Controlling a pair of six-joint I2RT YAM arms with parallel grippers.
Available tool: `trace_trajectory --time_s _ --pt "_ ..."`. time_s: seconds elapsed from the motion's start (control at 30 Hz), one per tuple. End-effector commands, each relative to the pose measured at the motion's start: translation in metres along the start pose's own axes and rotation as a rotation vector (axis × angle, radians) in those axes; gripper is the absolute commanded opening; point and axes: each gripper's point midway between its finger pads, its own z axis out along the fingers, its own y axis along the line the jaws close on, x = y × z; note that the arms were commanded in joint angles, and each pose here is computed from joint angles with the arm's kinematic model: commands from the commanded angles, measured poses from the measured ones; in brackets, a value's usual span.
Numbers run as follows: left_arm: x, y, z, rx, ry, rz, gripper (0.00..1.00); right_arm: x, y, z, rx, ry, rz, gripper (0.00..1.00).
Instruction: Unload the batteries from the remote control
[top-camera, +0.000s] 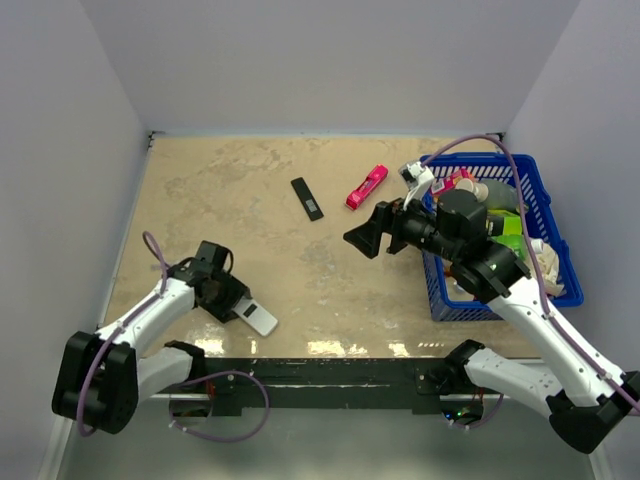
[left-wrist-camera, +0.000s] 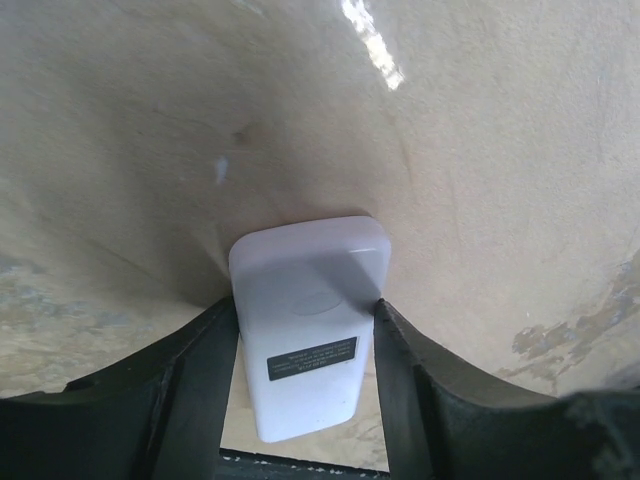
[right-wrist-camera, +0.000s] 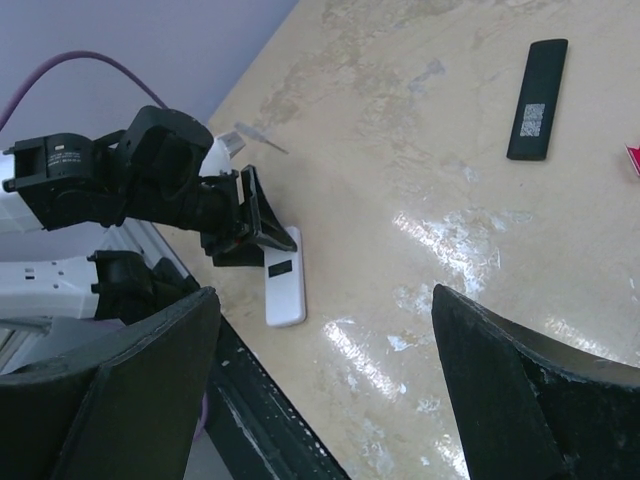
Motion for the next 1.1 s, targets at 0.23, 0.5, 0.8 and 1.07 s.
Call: trace_trajectory --time_s 0.23,0.5,0.8,1.07 --pt "0.035 -0.057 0.015 0.007 0.058 0.043 0.48 0.014 -0.001 0.001 -0.020 0.025 -0.016 0.89" --pt "0.035 -0.083 -0.005 0.094 0.055 0.154 0.68 0.041 -0.006 0.014 -0.004 0.079 0.033 0.86" --pt "0.000 -0.104 -0.044 0.166 -0.051 0.295 0.84 0.085 0.026 0.051 -0.011 0.179 0.023 0.86" --pt "-0.088 -0.115 -0.093 0.229 -0.295 0.504 1.00 0.161 0.059 0.108 0.157 0.300 0.008 0.88"
